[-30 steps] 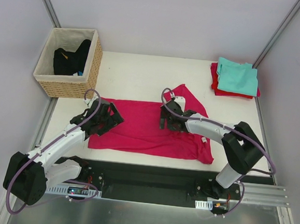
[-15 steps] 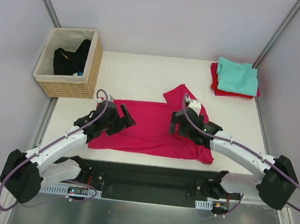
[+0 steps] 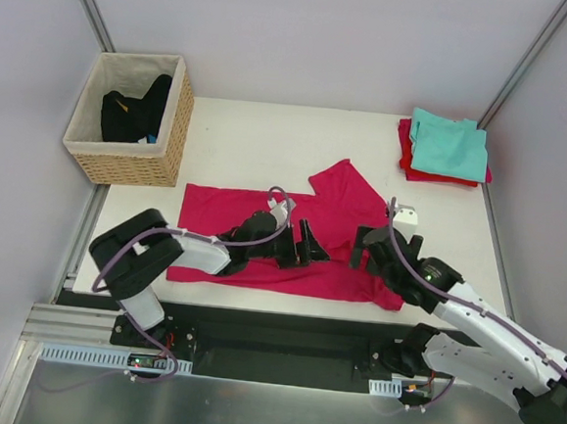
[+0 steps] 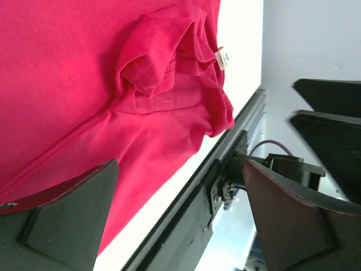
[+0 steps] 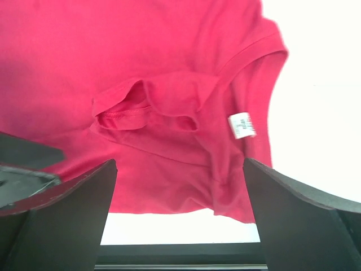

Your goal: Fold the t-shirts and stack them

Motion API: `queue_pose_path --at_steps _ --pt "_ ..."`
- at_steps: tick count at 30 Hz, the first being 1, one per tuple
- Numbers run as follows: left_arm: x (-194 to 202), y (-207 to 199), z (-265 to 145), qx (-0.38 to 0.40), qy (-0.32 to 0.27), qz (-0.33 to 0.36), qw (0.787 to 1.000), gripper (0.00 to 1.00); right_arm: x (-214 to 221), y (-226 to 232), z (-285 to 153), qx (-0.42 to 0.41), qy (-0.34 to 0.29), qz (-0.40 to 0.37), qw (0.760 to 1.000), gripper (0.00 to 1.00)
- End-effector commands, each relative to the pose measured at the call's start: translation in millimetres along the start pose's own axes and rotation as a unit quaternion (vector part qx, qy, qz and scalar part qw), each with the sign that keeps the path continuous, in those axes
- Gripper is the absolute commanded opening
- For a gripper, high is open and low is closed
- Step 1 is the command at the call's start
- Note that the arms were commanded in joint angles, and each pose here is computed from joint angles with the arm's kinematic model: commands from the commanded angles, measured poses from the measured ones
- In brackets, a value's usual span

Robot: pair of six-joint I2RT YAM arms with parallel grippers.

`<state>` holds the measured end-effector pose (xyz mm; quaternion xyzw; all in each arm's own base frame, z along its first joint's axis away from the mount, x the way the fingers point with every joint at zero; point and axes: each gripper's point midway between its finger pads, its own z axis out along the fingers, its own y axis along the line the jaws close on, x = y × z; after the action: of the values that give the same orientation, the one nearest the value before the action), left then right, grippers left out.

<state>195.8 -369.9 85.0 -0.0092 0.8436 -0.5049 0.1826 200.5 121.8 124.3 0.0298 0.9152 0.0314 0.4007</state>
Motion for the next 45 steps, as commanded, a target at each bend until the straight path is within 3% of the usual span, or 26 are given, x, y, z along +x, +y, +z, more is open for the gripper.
queue_pose_path --at_steps 1,9,12,15,16,18,19,27,45 --pt "-1.5 -64.3 1.4 0.175 -0.014 -0.004 0.984 0.92 -2.4 -29.4 -8.8 0.044 -0.014 -0.004 0.999 0.99" --pt "22.0 -55.3 17.8 0.16 0.003 -0.009 0.987 0.92 13.4 -29.1 1.6 0.051 0.017 -0.014 0.998 0.97" --pt "27.2 -41.9 18.1 0.144 0.005 -0.023 0.989 0.92 18.4 -21.2 8.8 0.043 0.03 -0.016 0.998 0.84" --pt "30.7 -32.2 14.3 0.134 0.002 -0.03 0.991 0.92 25.7 -14.5 17.6 0.044 0.048 -0.023 0.998 0.53" --pt "31.1 -29.1 13.5 0.129 -0.001 -0.031 0.991 0.93 27.5 -13.0 19.4 0.044 0.053 -0.023 0.997 0.34" --pt "33.2 -23.4 8.8 0.121 -0.003 -0.03 0.992 0.92 30.3 -7.6 24.9 0.045 0.065 -0.025 0.997 0.17" --pt "32.6 -22.2 7.2 0.119 -0.005 -0.03 0.992 0.92 29.4 -4.8 25.8 0.043 0.066 -0.025 0.997 0.01" --pt "35.1 -0.2 -0.1 0.079 -0.016 -0.015 0.997 0.93 38.2 10.1 35.5 0.028 0.089 -0.019 0.995 0.01" --pt "47.2 18.8 12.5 0.093 -0.004 -0.053 0.994 0.92 51.9 24.4 67.3 0.043 0.114 -0.039 0.992 0.01"
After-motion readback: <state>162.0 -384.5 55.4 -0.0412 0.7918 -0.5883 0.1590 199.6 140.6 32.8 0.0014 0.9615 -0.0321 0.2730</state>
